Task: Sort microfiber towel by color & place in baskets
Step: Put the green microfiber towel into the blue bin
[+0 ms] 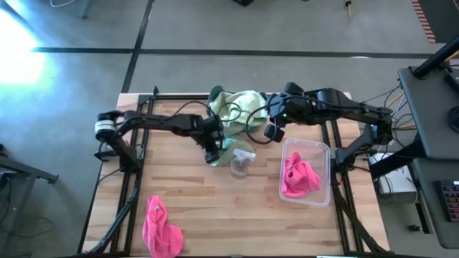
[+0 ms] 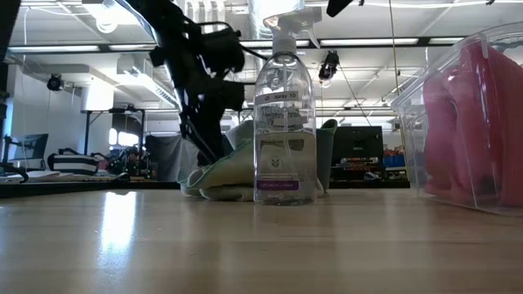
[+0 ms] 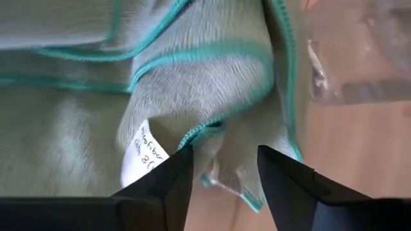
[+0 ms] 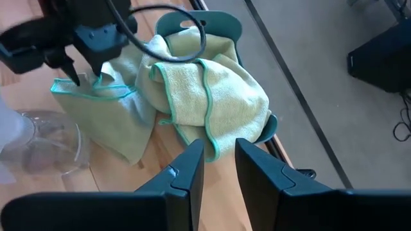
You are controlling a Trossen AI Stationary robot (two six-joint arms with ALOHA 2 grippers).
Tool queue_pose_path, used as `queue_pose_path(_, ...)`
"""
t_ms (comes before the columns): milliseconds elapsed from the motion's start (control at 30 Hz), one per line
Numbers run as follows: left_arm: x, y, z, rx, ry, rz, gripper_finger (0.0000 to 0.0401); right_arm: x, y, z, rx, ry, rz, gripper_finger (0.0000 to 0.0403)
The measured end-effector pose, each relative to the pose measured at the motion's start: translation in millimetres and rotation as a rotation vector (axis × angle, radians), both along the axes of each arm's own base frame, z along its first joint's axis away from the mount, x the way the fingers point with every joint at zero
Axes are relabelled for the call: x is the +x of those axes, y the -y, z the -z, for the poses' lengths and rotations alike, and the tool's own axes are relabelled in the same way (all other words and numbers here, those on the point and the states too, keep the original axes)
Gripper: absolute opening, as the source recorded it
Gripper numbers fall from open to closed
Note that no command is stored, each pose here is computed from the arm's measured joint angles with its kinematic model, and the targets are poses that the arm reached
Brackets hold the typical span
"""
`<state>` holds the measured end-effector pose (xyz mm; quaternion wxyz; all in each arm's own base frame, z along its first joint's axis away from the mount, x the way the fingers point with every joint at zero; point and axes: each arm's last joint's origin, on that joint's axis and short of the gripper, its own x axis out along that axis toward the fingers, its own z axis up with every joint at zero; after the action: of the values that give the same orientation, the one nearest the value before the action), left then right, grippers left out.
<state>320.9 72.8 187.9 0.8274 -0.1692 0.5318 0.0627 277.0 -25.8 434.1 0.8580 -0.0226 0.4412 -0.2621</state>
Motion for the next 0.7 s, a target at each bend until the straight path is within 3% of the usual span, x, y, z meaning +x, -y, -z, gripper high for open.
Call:
queue_pose_path(333, 34, -8, 14, 0.019, -0.036, 0.064, 0.0185, 2, 0, 9, 0.002, -0.037, 0.0, 0.0082)
queue_pose_path(567, 36, -10, 13, 0.034, -0.056, 0.085, 0.0182, 2, 0, 9, 0.002, -0.037, 0.0, 0.0082)
queue_pose_path(700, 31, -9, 20, 0.023, -0.084, 0.078, 0.0157, 2, 0, 9, 0.002, -0.037, 0.0, 0.0082)
